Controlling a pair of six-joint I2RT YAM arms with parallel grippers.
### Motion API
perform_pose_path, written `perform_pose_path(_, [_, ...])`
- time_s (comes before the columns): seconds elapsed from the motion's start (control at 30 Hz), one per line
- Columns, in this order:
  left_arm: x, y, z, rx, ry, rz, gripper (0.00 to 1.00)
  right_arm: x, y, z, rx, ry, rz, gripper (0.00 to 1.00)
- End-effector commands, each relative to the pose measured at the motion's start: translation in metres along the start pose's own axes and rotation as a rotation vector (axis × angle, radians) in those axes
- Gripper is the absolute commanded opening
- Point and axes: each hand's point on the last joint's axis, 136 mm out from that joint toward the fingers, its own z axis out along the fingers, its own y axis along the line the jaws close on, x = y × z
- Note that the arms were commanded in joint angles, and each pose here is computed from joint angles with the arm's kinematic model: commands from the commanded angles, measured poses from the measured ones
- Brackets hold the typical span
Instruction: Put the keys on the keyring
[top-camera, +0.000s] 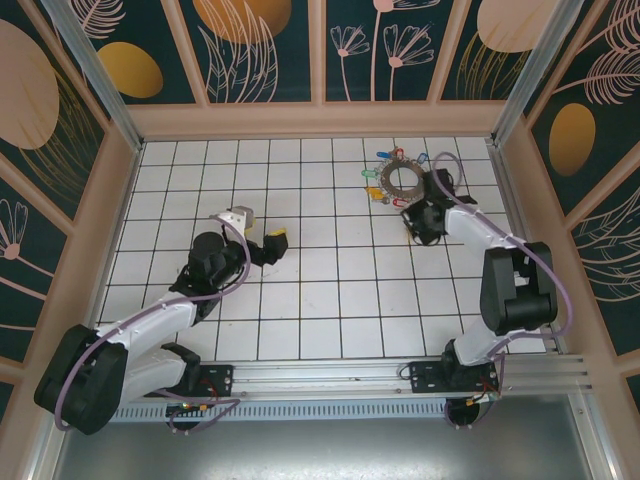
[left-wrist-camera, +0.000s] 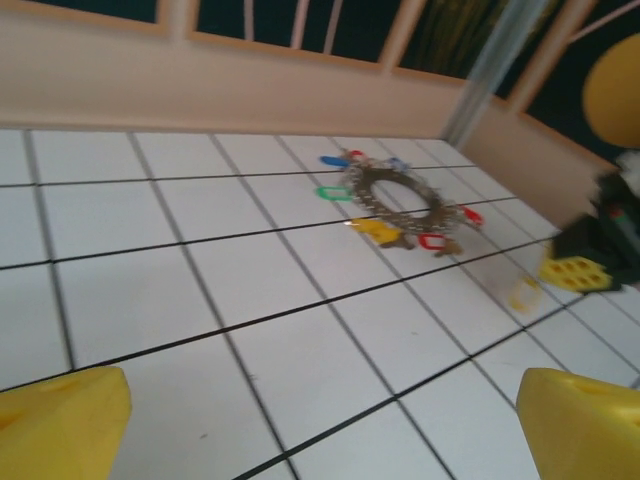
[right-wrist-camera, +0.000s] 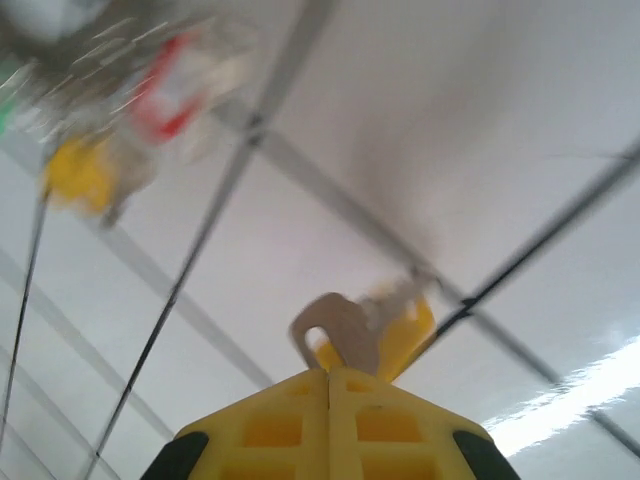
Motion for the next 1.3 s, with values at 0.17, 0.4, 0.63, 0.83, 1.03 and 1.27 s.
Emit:
perform_pose_path(0.17, [-0.037, -0.059, -0.018, 0.278, -0.177, 0.140, 0.99, 0.069, 0.125, -0.060, -0.405, -0.111, -0.744, 0.00])
perform_pose_path(0.4, [-0.047, -0.059, -0.026, 0.256, -0.217, 0.192, 0.99, 0.159, 0.171, -0.102, -0.689, -0.122, -1.303, 0.00])
perform_pose_path(0.63, [-0.050, -0.074, -0.048, 0.309, -0.222, 0.237, 0.98, 0.230, 0.150, -0.160, -1.075, -0.183, -1.810, 0.00])
perform_pose_path(0.83, [-0.047, -0.093, -0.059, 0.422, -0.232, 0.263, 0.93, 0.239, 0.140, -0.179, -1.162, -0.209, -1.942, 0.00])
perform_pose_path(1.03, [-0.041, -0.067, -0.028, 0.277, -0.095, 0.211, 0.95, 0.224, 0.153, -0.154, -1.012, -0.194, -1.864, 0.00])
perform_pose_path(1.27, [-0.050, 0.086, -0.067, -0.612, -0.175, -0.080, 0.99, 0.279, 0.120, -0.079, -0.931, 0.082, -1.802, 0.00])
